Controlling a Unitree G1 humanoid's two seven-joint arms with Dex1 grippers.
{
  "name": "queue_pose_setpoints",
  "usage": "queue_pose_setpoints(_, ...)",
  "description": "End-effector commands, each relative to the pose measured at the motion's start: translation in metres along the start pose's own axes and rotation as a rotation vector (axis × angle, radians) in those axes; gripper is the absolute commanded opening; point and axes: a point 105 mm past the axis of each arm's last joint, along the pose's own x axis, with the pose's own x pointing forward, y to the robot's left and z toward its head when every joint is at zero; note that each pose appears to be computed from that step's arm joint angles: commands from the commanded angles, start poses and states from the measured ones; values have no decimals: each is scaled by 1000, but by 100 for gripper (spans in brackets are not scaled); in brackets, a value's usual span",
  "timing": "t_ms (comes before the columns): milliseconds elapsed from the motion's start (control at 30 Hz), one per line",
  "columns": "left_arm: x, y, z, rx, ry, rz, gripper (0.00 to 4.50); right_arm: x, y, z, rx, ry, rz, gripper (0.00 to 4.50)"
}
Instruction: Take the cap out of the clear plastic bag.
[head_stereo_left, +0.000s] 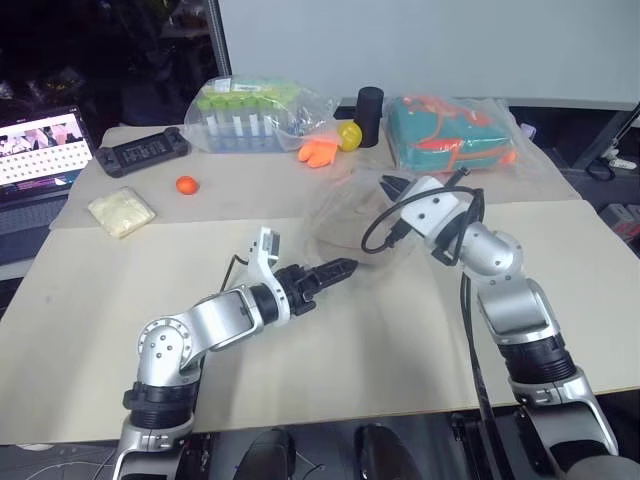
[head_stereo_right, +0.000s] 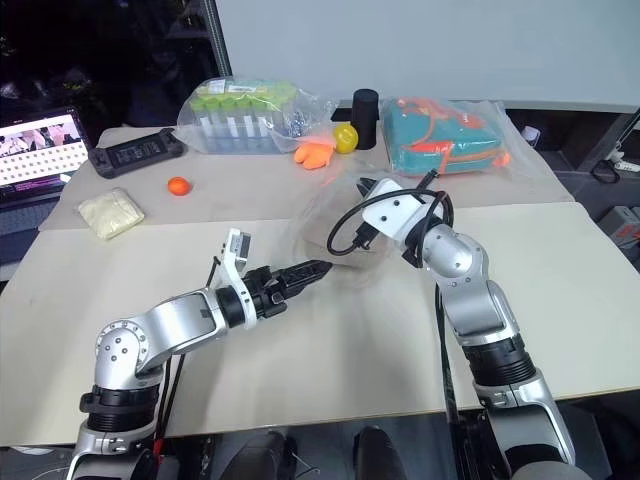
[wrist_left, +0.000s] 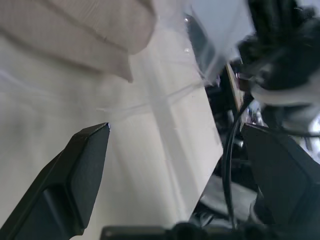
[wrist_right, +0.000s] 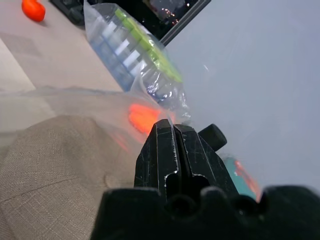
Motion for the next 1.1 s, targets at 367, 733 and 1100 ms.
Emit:
queue_pose_setpoints(367, 43, 24, 13, -259, -119, 48, 450, 0, -19, 14, 7, -19, -35, 5)
queue_pose_setpoints(733, 73, 45, 19, -300, -170, 66, 307, -2, -19, 14, 25, -5, -30, 0)
queue_pose_setpoints(1100, 62, 30, -4, -320, -64, -18, 3, 1, -13, 19, 31, -18, -6, 0)
